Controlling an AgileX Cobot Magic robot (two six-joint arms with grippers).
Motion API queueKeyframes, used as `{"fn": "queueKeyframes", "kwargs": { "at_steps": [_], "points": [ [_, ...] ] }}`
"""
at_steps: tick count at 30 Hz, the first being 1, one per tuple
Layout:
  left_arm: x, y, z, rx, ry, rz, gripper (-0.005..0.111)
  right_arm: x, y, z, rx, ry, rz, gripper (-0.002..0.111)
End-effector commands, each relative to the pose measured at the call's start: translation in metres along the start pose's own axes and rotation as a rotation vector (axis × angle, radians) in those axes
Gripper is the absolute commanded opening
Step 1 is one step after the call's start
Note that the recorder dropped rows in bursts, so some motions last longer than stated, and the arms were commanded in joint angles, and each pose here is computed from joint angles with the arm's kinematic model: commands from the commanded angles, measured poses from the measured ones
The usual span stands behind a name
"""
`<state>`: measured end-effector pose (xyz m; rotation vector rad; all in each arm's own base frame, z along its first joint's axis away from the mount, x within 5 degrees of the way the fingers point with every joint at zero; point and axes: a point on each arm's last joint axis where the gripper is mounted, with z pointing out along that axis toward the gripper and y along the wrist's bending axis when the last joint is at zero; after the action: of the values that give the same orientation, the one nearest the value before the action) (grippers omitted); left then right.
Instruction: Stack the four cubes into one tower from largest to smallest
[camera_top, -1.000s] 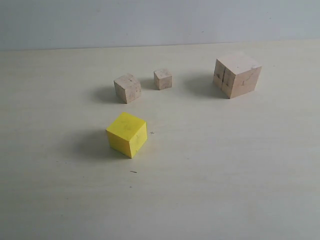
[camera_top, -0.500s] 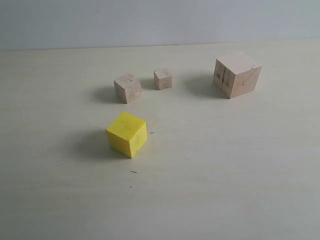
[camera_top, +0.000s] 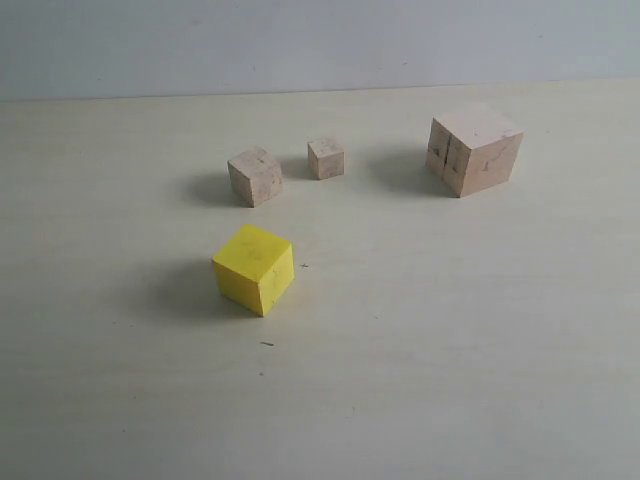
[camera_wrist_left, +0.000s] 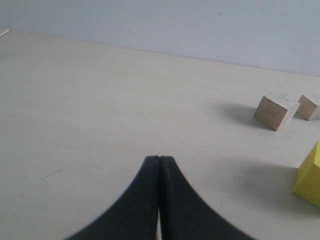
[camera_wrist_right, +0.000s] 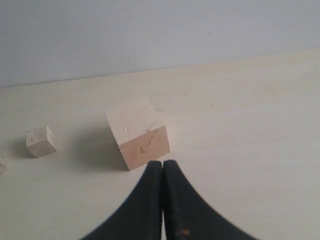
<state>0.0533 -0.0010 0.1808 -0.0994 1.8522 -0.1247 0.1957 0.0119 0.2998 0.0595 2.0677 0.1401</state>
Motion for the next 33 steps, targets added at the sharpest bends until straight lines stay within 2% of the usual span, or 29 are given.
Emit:
{"fn": "queueKeyframes", "kwargs": {
  "at_steps": [1,15,17,25,33],
  "points": [
    [0.000,0.000,0.000,-0.004,-0.007,0.003,0.000,0.001,0.004,0.015,-0.012,0.057,-0.005,0.000],
    [0.000,0.000,0.000,-0.004,-0.007,0.003,0.000,-0.011,0.016,0.091,-0.035,0.275,-0.095,0.000],
    [0.000,0.000,0.000,-0.004,-0.007,0.003,0.000,-0.016,0.017,0.102,-0.039,0.293,-0.119,0.004],
    [0.000,0.000,0.000,-0.004,-0.007,0.003,0.000,-0.032,0.021,0.149,-0.053,0.358,-0.206,0.066],
    [0.000,0.000,0.000,-0.004,-0.007,0.003,0.000,-0.039,0.023,0.176,-0.080,0.447,-0.300,0.101]
  ]
}}
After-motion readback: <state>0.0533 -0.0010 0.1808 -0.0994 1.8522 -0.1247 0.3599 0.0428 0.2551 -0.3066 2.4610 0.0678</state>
